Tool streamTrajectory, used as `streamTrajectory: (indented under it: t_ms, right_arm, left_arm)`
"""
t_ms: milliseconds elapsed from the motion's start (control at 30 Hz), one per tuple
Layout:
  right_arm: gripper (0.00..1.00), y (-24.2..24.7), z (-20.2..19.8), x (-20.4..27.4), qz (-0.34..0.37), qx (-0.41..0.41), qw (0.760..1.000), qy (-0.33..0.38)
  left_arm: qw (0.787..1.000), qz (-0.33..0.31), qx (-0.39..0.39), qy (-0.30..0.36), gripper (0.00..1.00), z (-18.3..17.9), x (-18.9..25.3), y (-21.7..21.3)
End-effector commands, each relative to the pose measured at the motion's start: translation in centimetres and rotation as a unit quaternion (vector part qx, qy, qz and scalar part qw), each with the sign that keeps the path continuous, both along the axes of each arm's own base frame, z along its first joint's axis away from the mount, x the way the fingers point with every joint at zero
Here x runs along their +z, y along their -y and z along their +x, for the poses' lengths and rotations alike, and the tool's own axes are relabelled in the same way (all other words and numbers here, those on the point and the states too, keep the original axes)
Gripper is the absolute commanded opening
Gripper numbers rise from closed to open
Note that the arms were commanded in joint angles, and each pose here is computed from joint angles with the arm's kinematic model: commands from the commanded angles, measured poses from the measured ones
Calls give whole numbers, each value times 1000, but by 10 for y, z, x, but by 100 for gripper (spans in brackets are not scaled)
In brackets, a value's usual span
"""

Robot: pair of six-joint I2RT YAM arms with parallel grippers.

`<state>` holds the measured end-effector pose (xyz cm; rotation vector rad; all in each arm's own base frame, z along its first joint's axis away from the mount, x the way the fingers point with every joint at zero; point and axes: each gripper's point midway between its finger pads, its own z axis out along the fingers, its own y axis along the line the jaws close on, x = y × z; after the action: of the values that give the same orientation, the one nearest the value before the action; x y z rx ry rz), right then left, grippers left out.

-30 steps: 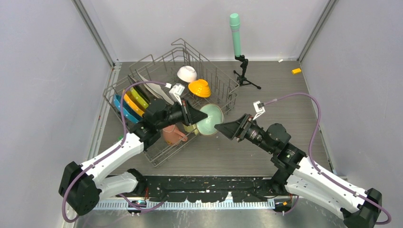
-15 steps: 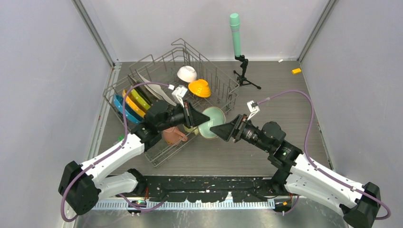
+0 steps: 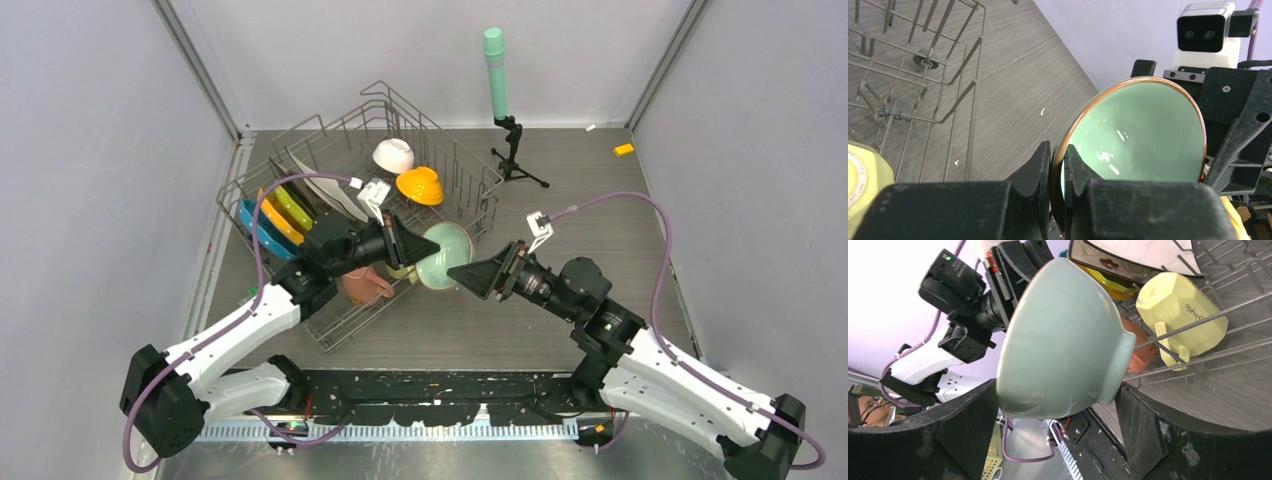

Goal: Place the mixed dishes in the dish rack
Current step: Reset both arms

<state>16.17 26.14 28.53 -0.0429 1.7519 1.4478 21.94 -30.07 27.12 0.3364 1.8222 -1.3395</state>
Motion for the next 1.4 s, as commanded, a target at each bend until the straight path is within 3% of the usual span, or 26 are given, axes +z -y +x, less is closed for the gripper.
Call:
streamTrajectory:
  t_ms: [0,233,367,467,667,900,1100,1200,1367]
  right_arm:
    - [84,-14,-1,23,42,27,999,8]
    - [76,-17,1,27,50,29,998,13]
    - [89,-8,0,29,45,16,999,23]
    - [90,-2,-3,32,48,11,998,30]
    - [75,-15,-7,30,52,44,997,21]
    - [38,-25,-3,32,55,55,997,21]
    - [28,-21,13,28,-5,16,999,30]
    - [24,-22,21,29,-26,5,999,35]
    - [21,-28,34,36,-63,-5,997,52]
  left_arm:
    - [997,-63,-7,49,0,-3,46,3]
    - [997,-57,3,52,0,-3,46,-2]
    - [997,-53,17,53,0,-2,43,-7]
    - [997,-49,23,55,0,0,41,-9]
    - [997,-50,9,55,0,-1,42,-4]
    - [998,-34,21,57,2,0,38,-9]
    - [995,36,62,70,55,8,25,-27]
    - [991,58,89,75,67,12,22,-38]
    - [986,95,117,77,78,15,17,-52]
